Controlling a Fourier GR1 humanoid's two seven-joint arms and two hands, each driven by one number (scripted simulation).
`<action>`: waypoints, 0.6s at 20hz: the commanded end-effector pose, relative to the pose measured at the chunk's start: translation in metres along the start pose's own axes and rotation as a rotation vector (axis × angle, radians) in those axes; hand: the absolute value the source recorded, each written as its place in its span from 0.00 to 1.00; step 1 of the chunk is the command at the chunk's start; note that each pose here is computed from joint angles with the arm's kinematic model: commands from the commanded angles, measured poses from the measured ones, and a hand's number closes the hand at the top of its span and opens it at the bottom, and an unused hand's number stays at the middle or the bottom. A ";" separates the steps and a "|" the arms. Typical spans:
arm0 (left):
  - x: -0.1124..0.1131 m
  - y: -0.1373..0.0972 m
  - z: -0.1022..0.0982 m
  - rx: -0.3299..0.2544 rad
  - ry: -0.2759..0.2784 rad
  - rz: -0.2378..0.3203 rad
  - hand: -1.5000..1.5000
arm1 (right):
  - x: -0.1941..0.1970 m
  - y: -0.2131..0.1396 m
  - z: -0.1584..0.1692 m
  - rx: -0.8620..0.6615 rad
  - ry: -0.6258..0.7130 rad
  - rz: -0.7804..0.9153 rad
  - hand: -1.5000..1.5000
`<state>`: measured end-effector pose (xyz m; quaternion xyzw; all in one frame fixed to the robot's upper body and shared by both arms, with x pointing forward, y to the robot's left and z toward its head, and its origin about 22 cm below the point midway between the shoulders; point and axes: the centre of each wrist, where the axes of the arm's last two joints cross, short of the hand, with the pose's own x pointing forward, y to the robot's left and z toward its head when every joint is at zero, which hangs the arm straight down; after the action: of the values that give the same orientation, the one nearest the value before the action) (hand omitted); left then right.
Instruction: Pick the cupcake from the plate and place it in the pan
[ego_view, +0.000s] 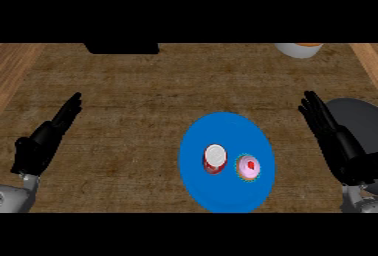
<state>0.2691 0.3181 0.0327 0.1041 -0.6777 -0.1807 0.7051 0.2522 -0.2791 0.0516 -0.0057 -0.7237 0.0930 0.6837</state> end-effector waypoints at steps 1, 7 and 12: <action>0.011 -0.009 0.004 0.030 -0.048 0.050 0.50 | 0.022 -0.002 -0.003 0.047 -0.102 -0.042 1.00; 0.016 -0.077 0.004 0.023 -0.138 0.321 0.50 | 0.046 -0.046 -0.010 -0.034 -0.159 0.354 1.00; 0.009 -0.106 0.007 0.041 -0.167 0.350 0.50 | 0.004 -0.038 0.061 -0.022 -0.220 0.028 0.00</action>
<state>0.2529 0.2316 0.0137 -0.0051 -0.7421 -0.0647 0.6672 0.2292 -0.3047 0.0683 -0.0131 -0.7875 0.0867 0.6100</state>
